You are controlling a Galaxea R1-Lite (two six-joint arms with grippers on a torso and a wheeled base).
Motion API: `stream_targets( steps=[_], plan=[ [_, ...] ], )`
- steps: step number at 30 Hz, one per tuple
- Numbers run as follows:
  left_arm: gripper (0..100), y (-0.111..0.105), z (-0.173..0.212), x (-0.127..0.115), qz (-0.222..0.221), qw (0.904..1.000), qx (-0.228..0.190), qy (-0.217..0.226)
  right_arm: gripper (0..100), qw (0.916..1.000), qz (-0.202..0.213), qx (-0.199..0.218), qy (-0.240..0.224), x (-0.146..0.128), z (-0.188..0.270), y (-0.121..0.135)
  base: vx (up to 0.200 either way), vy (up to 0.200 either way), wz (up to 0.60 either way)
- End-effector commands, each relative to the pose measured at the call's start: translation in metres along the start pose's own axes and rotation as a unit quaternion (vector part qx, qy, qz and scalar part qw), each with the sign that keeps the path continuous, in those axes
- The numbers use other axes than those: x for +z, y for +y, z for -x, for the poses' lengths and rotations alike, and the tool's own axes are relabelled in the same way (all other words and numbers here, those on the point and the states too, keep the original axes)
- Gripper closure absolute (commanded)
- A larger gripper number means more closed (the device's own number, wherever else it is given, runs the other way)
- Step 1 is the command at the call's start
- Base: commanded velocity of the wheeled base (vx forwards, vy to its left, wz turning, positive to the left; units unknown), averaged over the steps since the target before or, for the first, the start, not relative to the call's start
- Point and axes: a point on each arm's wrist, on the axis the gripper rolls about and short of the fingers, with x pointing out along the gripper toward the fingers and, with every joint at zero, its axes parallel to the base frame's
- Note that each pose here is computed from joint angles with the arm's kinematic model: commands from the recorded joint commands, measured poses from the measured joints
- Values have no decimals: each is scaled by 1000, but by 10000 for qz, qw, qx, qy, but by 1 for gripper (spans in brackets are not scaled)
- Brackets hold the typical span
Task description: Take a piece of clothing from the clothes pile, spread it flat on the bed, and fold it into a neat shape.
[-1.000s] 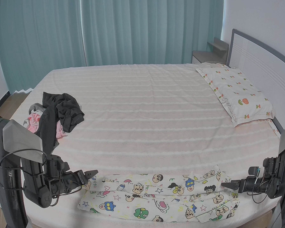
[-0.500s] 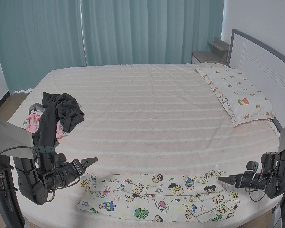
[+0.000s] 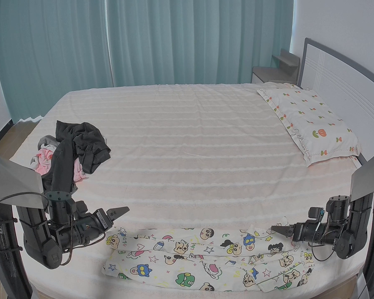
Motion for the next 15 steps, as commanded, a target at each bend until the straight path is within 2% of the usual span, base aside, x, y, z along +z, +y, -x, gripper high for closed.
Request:
stream_targets(
  steps=[1,2,3,11,15],
  plan=[
    [0,1,0,-1,17,10000,9,35,0,9999,-24,-23,156,-9,-7,-5,0,0,0],
    [0,1,0,-1,17,10000,9,35,0,9998,-16,-23,179,-10,-8,-5,0,0,0],
    [0,1,0,-1,17,10000,9,35,100,9998,-27,-31,212,-12,-9,-6,0,0,0],
    [0,1,0,-2,20,10000,14,41,100,9994,-173,-212,225,-14,2,-13,0,0,0],
    [0,1,0,-2,22,10000,20,57,100,9984,50,-300,481,-25,18,-10,0,0,0]
  ],
)
